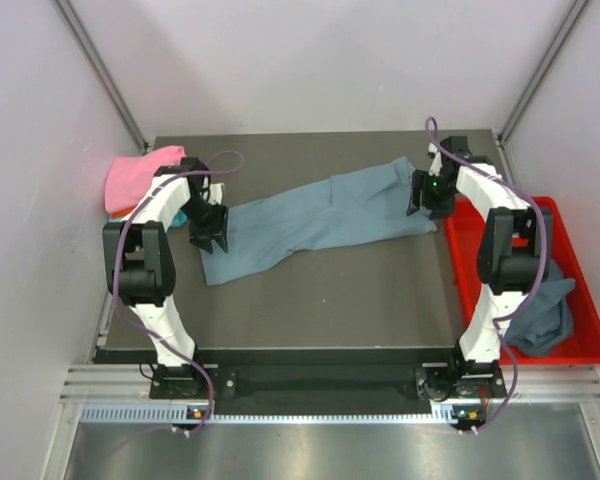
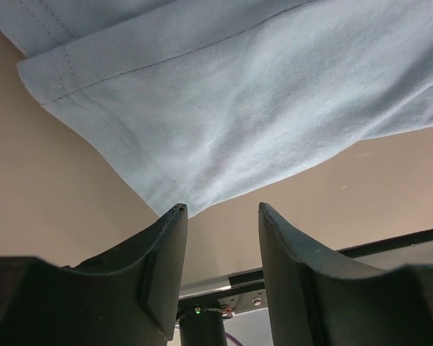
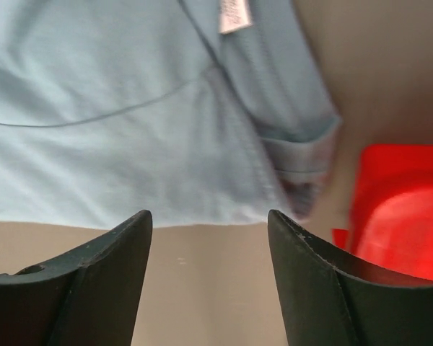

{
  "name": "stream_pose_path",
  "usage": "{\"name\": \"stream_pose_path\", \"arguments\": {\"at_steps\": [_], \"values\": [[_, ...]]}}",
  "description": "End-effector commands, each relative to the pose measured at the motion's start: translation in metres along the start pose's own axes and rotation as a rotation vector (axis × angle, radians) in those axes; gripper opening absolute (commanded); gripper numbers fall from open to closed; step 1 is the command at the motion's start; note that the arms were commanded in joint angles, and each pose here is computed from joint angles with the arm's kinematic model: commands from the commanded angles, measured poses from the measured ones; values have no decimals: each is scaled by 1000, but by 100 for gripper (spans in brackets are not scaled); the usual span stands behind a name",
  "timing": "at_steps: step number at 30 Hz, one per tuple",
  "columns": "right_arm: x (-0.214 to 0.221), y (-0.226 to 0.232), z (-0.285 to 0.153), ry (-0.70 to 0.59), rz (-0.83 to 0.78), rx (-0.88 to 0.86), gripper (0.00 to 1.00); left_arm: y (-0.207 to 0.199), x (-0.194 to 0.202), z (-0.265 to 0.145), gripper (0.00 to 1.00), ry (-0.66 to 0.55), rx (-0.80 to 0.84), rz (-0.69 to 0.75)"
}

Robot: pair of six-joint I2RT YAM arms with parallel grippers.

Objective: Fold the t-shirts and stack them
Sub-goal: Fold the tshirt

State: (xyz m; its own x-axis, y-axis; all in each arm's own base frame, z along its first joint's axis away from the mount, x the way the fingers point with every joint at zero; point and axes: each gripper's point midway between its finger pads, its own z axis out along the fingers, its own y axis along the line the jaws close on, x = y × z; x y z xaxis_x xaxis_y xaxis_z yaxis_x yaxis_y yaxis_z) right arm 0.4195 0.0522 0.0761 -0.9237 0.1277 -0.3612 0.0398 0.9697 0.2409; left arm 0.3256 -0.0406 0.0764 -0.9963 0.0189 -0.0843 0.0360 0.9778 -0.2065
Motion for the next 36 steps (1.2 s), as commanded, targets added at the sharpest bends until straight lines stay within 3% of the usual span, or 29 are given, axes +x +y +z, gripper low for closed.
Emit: {"name": "stream_pose_path", "arguments": {"at_steps": [1,10,14,20,24,26,32,34,35,36], "values": [[-16,-10,-30,-74,-117,153,65,-3,8,-5,49,23,19,-14],[11,-34,-3,51,-161,226,61,23,-15,-22,48,-55,-139,34],[-6,-39,5,26,-164,259,57,24,-23,-35,48,-93,-109,13],[-45,-49,21,-31,-273,322,34,17,-2,-30,47,-22,-17,-38],[-46,-48,28,-17,-311,335,8,24,10,-26,47,4,-14,-83],[-45,-48,31,-13,-304,336,0,28,4,-28,47,-19,-36,-70],[-55,-34,37,-38,-292,289,0,37,-31,-44,47,-108,-88,-42],[-56,-33,43,-34,-283,291,17,38,-34,-42,47,-104,-83,-47],[-61,-31,43,-44,-287,293,33,36,-37,-44,47,-111,-76,-43],[-62,-31,43,-46,-290,299,39,34,-38,-44,47,-115,-60,-43]]}}
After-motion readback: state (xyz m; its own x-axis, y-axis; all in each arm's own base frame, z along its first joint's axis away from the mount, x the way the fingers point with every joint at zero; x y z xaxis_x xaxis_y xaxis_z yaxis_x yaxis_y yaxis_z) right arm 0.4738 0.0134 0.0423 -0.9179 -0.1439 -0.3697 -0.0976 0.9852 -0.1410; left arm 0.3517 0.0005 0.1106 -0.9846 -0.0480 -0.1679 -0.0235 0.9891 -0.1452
